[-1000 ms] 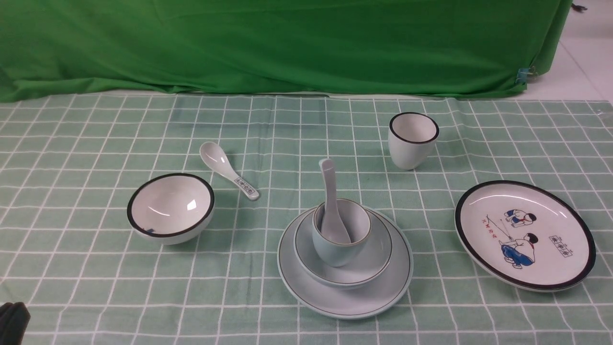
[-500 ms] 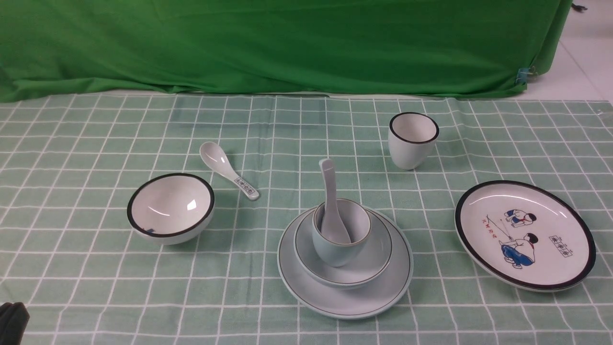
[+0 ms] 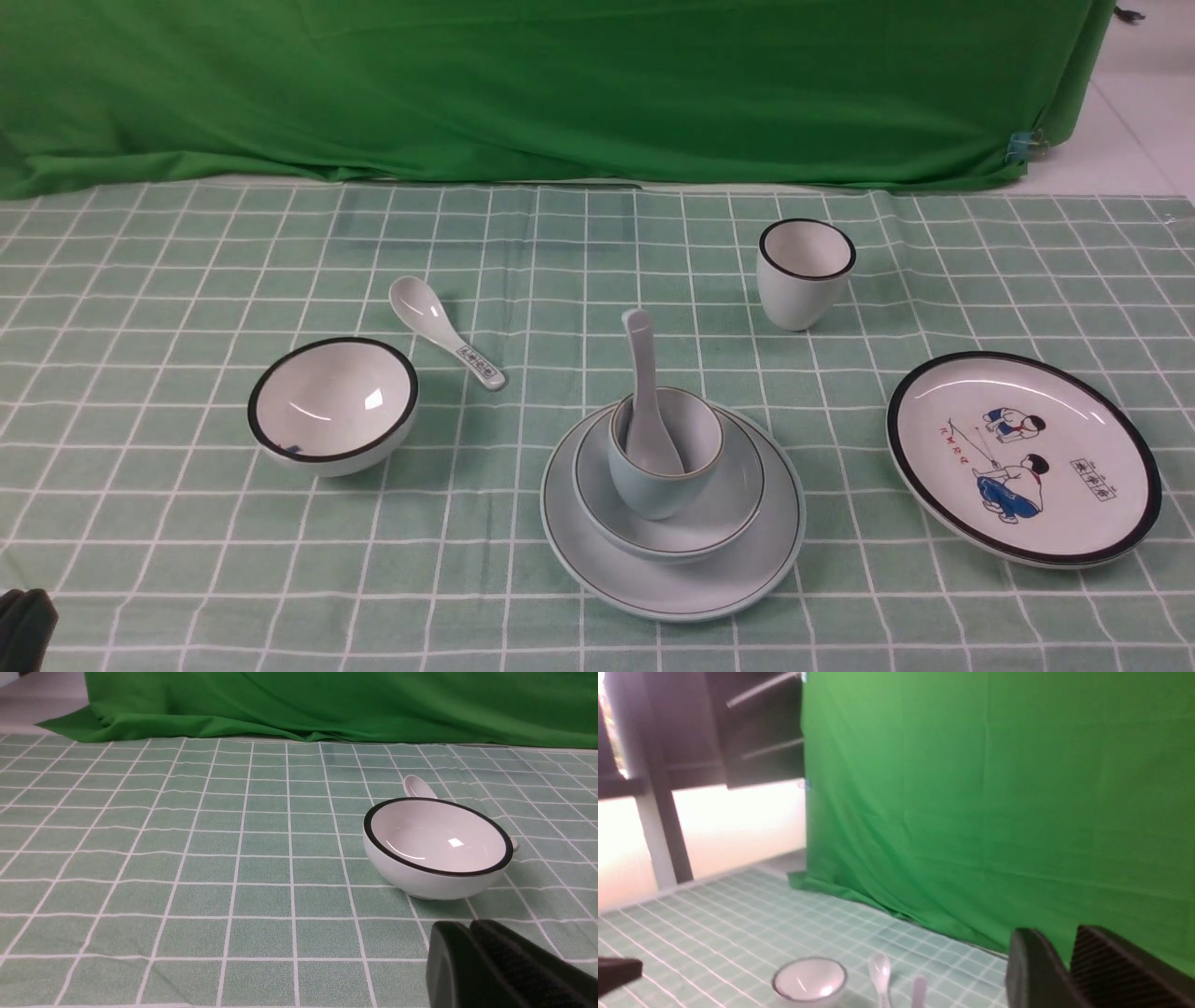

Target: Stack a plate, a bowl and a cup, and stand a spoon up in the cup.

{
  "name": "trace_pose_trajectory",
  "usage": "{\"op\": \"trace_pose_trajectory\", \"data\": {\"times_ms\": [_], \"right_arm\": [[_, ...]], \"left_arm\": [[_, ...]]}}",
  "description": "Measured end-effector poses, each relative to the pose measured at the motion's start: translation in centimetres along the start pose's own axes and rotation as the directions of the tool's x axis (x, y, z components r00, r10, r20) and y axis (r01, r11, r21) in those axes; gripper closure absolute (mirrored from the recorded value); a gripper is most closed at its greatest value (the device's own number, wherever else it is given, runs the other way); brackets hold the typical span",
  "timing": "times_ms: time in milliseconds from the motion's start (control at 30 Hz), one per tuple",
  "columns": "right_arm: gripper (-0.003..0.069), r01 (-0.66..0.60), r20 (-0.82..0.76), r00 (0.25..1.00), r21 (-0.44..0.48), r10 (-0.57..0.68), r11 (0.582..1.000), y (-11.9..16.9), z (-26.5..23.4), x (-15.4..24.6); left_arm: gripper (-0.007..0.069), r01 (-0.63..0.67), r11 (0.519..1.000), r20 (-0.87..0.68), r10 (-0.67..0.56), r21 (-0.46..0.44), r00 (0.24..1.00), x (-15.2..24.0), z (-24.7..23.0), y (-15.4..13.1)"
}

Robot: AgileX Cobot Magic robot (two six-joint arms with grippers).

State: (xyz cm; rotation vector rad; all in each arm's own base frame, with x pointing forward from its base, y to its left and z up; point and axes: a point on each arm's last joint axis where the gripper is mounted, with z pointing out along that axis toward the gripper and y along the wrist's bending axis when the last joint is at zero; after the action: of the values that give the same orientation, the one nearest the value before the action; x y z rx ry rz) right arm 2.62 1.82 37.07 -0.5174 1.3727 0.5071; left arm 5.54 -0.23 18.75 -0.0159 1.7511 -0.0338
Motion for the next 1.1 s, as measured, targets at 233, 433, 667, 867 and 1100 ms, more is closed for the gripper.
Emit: {"op": "trace_pose_trajectory", "data": {"times_ms": [233,433,667,867,1100], "right_arm": [[0.0468,-0.007,-0.045,0.999,0.006,0.007,1.0,0.1,1.6,1.1],[0.0464,0.037,-0.2,0.98,0.274,0.02,0.961,-1.4,2.3,6.2],[0.0456,0.14,-0.385,0.92,0.507,0.078,0.851,-2.6,-0.2,15.8],[0.0446,0.143,-0.438,0.887,0.561,0.146,0.815,-2.1,-1.6,19.7],[0.0426,0.139,-0.438,0.886,0.563,0.151,0.815,-2.1,-1.6,19.7]], "left_arm": [[0.0608,0.0,1.0,0.0,0.0,0.0,1.0,0.0,0.0,0.0],[0.0608,0.0,1.0,0.0,0.0,0.0,1.0,0.0,0.0,0.0],[0.0608,0.0,1.0,0.0,0.0,0.0,1.0,0.0,0.0,0.0],[0.0608,-0.004,1.0,-0.001,0.004,0.0,1.0,0.0,0.0,0.0],[0.0608,-0.011,1.0,-0.001,0.011,-0.002,1.0,0.0,0.0,0.0]]}}
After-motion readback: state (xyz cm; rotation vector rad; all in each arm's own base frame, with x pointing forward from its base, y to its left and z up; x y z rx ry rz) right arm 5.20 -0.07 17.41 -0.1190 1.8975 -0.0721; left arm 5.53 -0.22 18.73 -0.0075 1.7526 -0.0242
